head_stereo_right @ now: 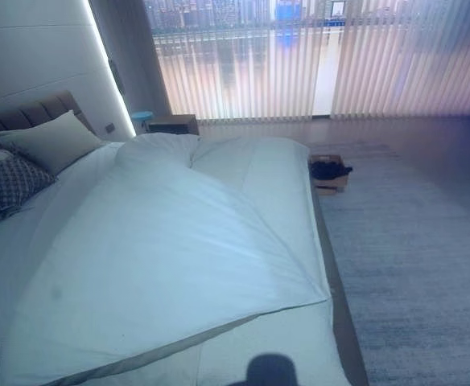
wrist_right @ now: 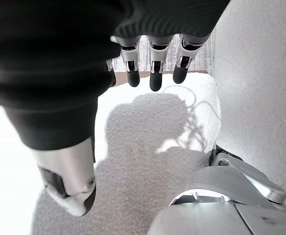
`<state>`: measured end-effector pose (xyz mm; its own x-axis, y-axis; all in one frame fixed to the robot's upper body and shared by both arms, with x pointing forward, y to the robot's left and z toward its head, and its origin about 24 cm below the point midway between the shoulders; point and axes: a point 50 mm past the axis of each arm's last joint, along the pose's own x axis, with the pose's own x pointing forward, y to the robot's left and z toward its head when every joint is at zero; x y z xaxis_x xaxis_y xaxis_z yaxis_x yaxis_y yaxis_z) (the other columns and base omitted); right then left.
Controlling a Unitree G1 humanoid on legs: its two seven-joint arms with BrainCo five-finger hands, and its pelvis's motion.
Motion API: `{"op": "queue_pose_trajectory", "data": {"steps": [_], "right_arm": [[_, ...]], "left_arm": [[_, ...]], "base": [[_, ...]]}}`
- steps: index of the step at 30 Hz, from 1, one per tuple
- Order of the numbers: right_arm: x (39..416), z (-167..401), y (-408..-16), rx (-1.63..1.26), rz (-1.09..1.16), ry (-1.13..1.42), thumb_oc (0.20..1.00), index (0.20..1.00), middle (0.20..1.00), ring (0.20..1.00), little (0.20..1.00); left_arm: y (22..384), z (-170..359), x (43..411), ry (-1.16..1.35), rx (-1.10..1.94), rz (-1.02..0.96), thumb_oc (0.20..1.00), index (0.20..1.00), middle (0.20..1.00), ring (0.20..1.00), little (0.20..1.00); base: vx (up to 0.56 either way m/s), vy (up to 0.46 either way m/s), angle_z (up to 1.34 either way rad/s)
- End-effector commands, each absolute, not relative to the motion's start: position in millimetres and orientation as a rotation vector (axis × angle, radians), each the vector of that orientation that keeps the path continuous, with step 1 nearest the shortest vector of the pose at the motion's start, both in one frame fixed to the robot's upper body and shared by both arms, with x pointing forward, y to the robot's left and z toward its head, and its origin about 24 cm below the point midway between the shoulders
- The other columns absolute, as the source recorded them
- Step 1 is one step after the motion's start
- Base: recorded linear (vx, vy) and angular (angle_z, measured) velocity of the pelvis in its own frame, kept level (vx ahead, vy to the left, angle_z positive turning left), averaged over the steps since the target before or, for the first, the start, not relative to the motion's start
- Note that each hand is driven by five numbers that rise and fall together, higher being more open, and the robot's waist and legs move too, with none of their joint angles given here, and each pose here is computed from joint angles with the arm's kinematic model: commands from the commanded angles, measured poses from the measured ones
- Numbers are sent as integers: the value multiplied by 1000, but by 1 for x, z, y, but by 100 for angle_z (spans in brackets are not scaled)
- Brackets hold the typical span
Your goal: Make the bed
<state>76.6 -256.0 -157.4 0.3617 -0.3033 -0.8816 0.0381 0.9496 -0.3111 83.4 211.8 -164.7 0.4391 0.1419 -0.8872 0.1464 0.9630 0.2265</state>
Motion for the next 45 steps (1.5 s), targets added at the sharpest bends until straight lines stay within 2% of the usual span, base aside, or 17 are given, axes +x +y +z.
{"op": "queue_pose_trajectory", "data": {"steps": [1, 8, 11, 13, 14, 15, 18, 19, 23, 25, 27, 29, 36, 37, 41, 42, 45], "right_arm": [[106, -155, -242, -256, -172, 1110, 1000, 1000, 1000, 1000, 1000], [112, -152, -242, -218, -199, 1068, 1000, 1000, 1000, 1000, 1000], [134, -142, -241, -132, -256, 929, 1000, 1000, 1000, 1000, 1000], [160, -123, -239, -107, -242, 755, 1000, 1000, 1000, 1000, 1000], [160, -123, -239, -107, -242, 756, 1000, 1000, 1000, 1000, 1000], [175, -109, -241, -108, -227, 662, 1000, 1000, 1000, 1000, 1000], [186, -96, -240, -105, -213, 590, 1000, 1000, 1000, 1000, 1000], [200, -80, -241, -111, -198, 498, 1000, 1000, 1000, 1000, 1000], [217, -51, -240, -142, -154, 356, 1000, 1000, 1000, 1000, 1000], [234, -22, -232, -137, -114, 220, 1000, 1000, 1000, 1000, 1000], [238, -15, -229, -124, -105, 183, 1000, 1000, 1000, 1000, 1000], [250, 0, -215, -33, -88, 104, 1000, 1000, 1000, 1000, 1000], [269, 16, -182, 255, -24, 38, 1000, 1000, 1000, 1000, 1000], [278, 30, -166, 443, 18, -13, 1000, 1000, 1000, 1000, 1000], [285, 45, -157, 603, 37, -68, 1000, 1000, 1000, 1000, 1000], [287, 53, -150, 700, 52, -103, 1000, 1000, 1000, 1000, 1000], [290, 59, -142, 832, 74, -126, 1000, 1000, 1000, 1000, 1000]], "left_arm": [[214, -156, 115, 1023, 282, 16, 1000, 1000, 1000, 1000, 1000], [218, -157, 112, 1029, 195, 122, 1000, 1000, 1000, 1000, 1000], [224, -143, 137, 858, 7, 276, 1000, 1000, 1000, 1000, 1000], [234, -120, 163, 675, -41, 304, 1000, 1000, 1000, 1000, 1000], [234, -120, 163, 676, -40, 304, 1000, 1000, 1000, 1000, 1000], [235, -103, 182, 560, -68, 288, 1000, 1000, 1000, 1000, 1000], [234, -85, 197, 450, -124, 281, 1000, 1000, 1000, 1000, 1000], [230, -62, 213, 326, -181, 257, 1000, 1000, 1000, 1000, 1000], [225, -33, 222, 178, -284, 214, 1000, 1000, 1000, 1000, 1000], [218, -15, 227, 82, -479, 221, 1000, 1000, 1000, 1000, 1000], [215, -11, 229, 62, -533, 212, 1000, 1000, 1000, 1000, 1000], [200, 1, 241, -1, -729, 199, 1000, 1000, 1000, 1000, 1000], [175, 29, 265, -91, -952, 120, 1000, 1000, 1000, 1000, 1000], [156, 49, 278, -137, -1026, 56, 1000, 1000, 1000, 1000, 1000], [135, 81, 287, -209, -1003, -60, 1000, 1000, 1000, 1000, 1000], [127, 101, 288, -266, -944, -144, 1000, 1000, 1000, 1000, 1000], [122, 122, 289, -342, -859, -205, 1000, 1000, 1000, 1000, 1000]], "base": [[0, 0, 0], [16, 7, 0], [0, 0, 0], [-8, -11, 3], [6, -4, 4], [9, 1, 4], [13, 11, 12], [23, 4, 13], [31, 5, 10], [33, -5, 6], [5, -8, 5], [-48, -24, 0], [-164, -43, 8], [-197, -34, 8], [-209, -15, 23], [-189, -3, 17], [-117, -7, 8]]}}
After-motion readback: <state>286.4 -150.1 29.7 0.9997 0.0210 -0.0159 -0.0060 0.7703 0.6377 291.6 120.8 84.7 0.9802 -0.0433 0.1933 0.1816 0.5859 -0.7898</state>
